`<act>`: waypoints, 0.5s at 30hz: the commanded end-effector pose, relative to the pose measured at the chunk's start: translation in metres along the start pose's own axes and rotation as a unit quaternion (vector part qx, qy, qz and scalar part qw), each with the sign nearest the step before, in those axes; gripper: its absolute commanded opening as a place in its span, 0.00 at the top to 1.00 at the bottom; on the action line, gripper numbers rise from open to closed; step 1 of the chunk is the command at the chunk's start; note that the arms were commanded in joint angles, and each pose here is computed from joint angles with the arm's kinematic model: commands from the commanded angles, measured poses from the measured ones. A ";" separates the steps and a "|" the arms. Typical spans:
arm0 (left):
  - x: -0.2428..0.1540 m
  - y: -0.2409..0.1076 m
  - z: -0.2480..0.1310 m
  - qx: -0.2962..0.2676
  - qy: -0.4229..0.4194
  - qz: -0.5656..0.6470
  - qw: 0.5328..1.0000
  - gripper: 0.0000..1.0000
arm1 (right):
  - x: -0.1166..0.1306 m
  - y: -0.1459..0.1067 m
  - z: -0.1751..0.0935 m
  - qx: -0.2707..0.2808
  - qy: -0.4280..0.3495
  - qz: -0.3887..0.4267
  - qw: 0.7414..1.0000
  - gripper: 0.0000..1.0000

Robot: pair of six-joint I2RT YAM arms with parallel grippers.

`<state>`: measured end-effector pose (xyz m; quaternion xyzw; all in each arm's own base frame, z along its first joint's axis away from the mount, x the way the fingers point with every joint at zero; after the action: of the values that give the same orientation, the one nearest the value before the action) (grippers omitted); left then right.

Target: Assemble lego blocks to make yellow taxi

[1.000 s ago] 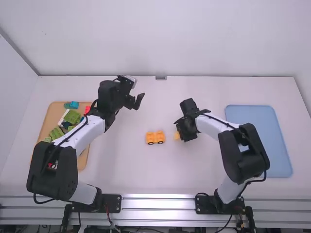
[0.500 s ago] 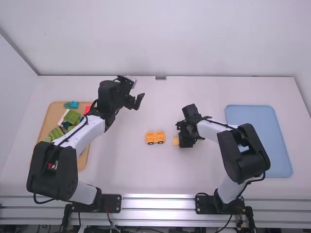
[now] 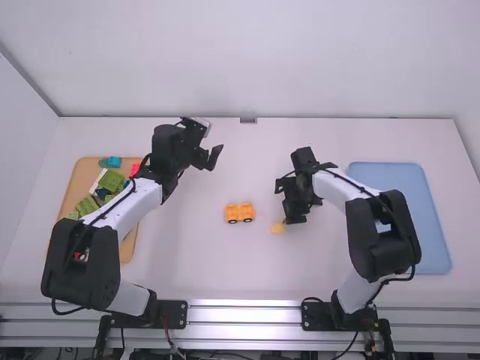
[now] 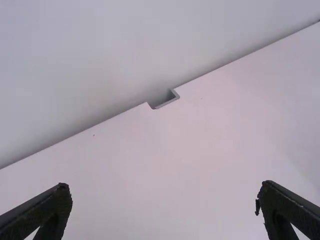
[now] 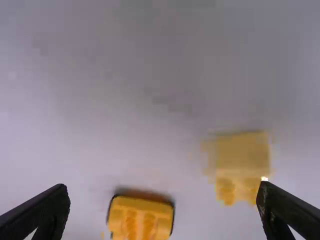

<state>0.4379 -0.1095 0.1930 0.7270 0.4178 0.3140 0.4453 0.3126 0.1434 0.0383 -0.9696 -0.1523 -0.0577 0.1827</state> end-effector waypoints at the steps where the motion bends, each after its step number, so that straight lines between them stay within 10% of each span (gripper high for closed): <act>1: 0.002 0.012 -0.003 -0.013 0.004 0.004 1.000 0.01 | 0.019 -0.002 -0.015 0.003 0.015 -0.045 0.999 0.01; 8: 0.002 0.009 -0.002 -0.007 0.003 0.002 1.000 0.01 | 0.038 -0.006 -0.037 0.010 0.037 -0.298 0.954 0.01; 15: -0.011 0.000 -0.006 0.013 -0.034 0.084 0.996 0.01 | 0.049 -0.033 -0.077 0.059 0.099 -0.697 0.708 0.01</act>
<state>0.4310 -0.1096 0.1802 0.7567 0.3980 0.3071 0.4179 0.3439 0.1467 0.1103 -0.7697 -0.5793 -0.1867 0.1926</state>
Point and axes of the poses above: each hand's point on the last joint's axis, 136 mm out from that joint toward the fingers, its own z axis out along the fingers, its own x axis along the line the jaws close on, y = z × x, the point moved 2 cm from there along -z, back along the fingers
